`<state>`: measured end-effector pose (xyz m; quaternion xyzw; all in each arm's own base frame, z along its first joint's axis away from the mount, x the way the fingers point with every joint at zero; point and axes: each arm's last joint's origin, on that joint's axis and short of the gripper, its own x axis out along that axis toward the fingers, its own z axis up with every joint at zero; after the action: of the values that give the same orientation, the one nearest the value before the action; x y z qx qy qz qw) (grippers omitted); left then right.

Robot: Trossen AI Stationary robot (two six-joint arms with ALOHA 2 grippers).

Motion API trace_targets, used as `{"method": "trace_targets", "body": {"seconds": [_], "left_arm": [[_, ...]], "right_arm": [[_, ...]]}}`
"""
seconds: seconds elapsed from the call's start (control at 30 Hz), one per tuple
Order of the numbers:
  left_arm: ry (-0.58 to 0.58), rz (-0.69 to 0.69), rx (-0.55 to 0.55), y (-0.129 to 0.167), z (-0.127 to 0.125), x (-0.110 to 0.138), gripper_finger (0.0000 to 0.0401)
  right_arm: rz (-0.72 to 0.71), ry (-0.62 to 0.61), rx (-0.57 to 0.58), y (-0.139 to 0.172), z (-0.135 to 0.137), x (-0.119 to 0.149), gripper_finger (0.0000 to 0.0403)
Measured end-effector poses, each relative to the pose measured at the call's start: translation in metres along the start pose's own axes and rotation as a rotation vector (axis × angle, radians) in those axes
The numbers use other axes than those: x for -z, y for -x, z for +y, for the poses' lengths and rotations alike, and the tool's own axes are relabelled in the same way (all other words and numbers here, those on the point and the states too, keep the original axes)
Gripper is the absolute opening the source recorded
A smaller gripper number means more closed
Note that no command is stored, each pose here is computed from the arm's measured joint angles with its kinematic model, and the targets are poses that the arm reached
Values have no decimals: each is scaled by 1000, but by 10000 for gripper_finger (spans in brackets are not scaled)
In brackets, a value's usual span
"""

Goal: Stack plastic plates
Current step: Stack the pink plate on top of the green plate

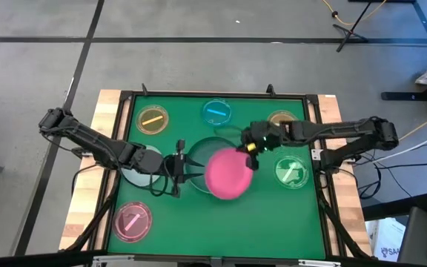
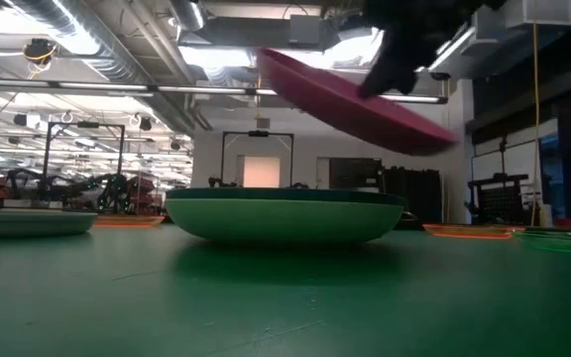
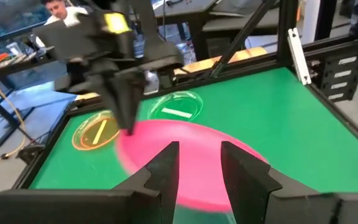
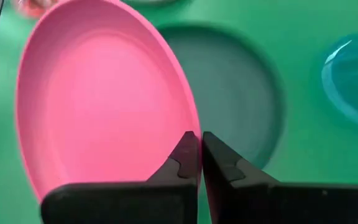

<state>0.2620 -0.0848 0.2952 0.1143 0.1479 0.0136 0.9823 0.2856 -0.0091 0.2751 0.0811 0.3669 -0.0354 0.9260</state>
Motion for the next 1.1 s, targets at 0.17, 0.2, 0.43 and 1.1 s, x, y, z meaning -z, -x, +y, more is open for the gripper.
{"method": "trace_targets", "body": {"seconds": [0.17,0.2,0.43,1.1], "left_arm": [[0,5,-13,0,1,1,111],[1,5,-15,0,1,0,111],[1,7,-16,0,1,1,111],[16,9,-15,-1,1,1,111]], "right_arm": [[-60,-55,26,-16,-27,-9,1],[-62,-63,28,-20,-31,-10,1],[1,-52,25,-59,-43,-2,1],[8,-32,61,-106,-49,9,35]]}}
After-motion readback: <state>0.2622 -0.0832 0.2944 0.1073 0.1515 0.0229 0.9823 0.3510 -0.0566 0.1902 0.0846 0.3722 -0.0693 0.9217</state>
